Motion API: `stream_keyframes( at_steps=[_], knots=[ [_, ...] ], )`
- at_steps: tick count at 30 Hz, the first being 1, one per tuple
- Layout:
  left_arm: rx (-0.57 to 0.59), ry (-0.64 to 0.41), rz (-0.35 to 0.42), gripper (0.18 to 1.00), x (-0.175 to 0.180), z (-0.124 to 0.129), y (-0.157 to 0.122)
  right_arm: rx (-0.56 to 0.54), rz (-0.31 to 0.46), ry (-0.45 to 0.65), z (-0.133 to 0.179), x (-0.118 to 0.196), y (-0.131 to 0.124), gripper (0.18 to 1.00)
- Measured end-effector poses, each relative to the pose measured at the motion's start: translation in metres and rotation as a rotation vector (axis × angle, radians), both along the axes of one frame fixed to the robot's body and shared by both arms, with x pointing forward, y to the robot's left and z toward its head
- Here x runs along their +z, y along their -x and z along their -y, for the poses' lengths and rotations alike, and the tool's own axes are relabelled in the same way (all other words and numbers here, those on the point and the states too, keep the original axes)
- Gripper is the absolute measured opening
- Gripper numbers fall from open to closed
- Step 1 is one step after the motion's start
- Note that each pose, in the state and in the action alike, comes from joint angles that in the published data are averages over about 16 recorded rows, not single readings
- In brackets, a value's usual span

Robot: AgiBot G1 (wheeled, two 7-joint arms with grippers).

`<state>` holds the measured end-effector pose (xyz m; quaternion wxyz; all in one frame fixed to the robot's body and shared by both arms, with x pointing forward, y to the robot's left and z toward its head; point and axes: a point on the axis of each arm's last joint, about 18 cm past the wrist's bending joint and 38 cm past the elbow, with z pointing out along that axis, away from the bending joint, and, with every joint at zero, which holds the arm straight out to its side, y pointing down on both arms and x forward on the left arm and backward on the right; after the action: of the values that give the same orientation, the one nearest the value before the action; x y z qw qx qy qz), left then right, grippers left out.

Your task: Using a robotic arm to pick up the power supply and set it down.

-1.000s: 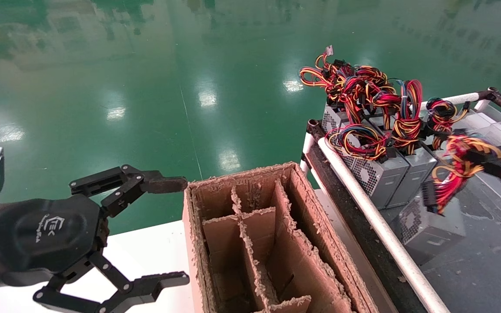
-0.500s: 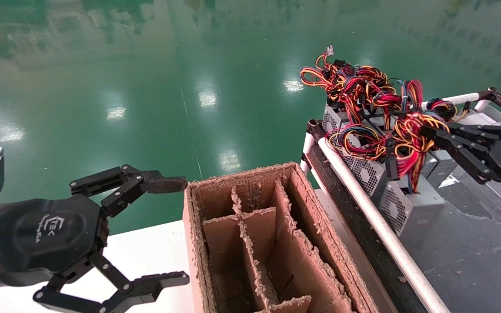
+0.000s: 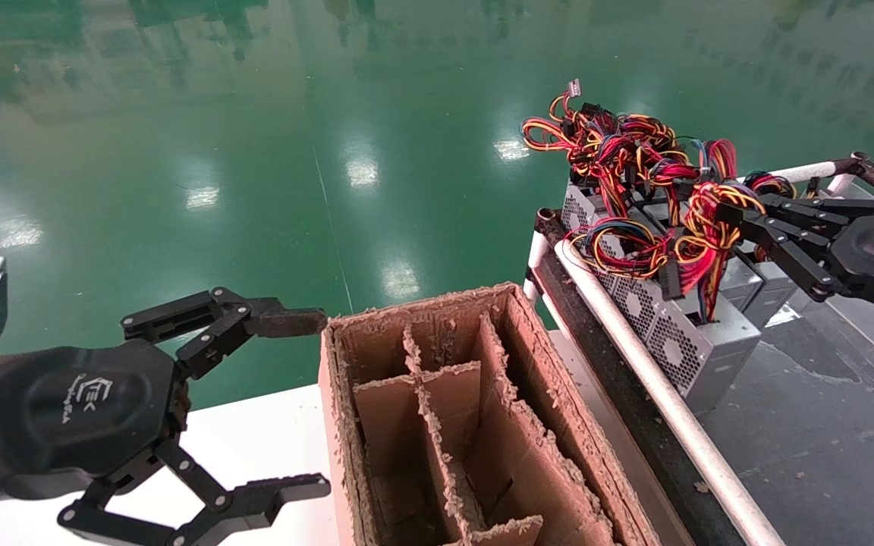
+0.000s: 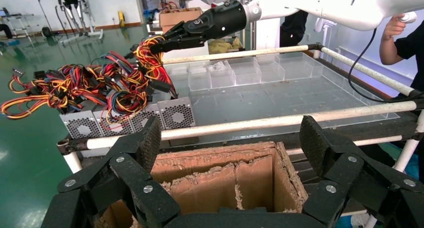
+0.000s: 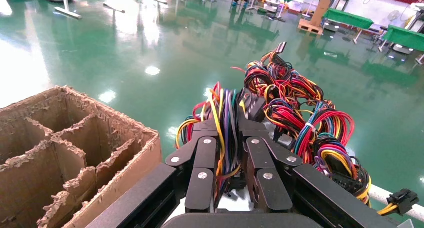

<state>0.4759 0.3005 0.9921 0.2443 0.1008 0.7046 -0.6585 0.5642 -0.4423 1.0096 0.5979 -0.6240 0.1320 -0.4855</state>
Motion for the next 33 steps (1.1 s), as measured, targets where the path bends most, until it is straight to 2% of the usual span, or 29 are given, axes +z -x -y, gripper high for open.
stream_keyframes(
  at_steps=[12, 18, 33],
  knots=[
    [0.000, 0.000, 0.000, 1.001, 0.000, 0.000, 0.000, -0.002, -0.018, 0.002, 0.005, -0.003, -0.001, 0.326],
    [0.000, 0.000, 0.000, 1.001, 0.000, 0.000, 0.000, -0.003, -0.028, 0.004, 0.009, -0.003, 0.000, 0.414],
    [0.000, 0.000, 0.000, 1.001, 0.000, 0.000, 0.000, 0.044, 0.007, -0.090, 0.011, 0.018, 0.011, 0.744]
  ],
)
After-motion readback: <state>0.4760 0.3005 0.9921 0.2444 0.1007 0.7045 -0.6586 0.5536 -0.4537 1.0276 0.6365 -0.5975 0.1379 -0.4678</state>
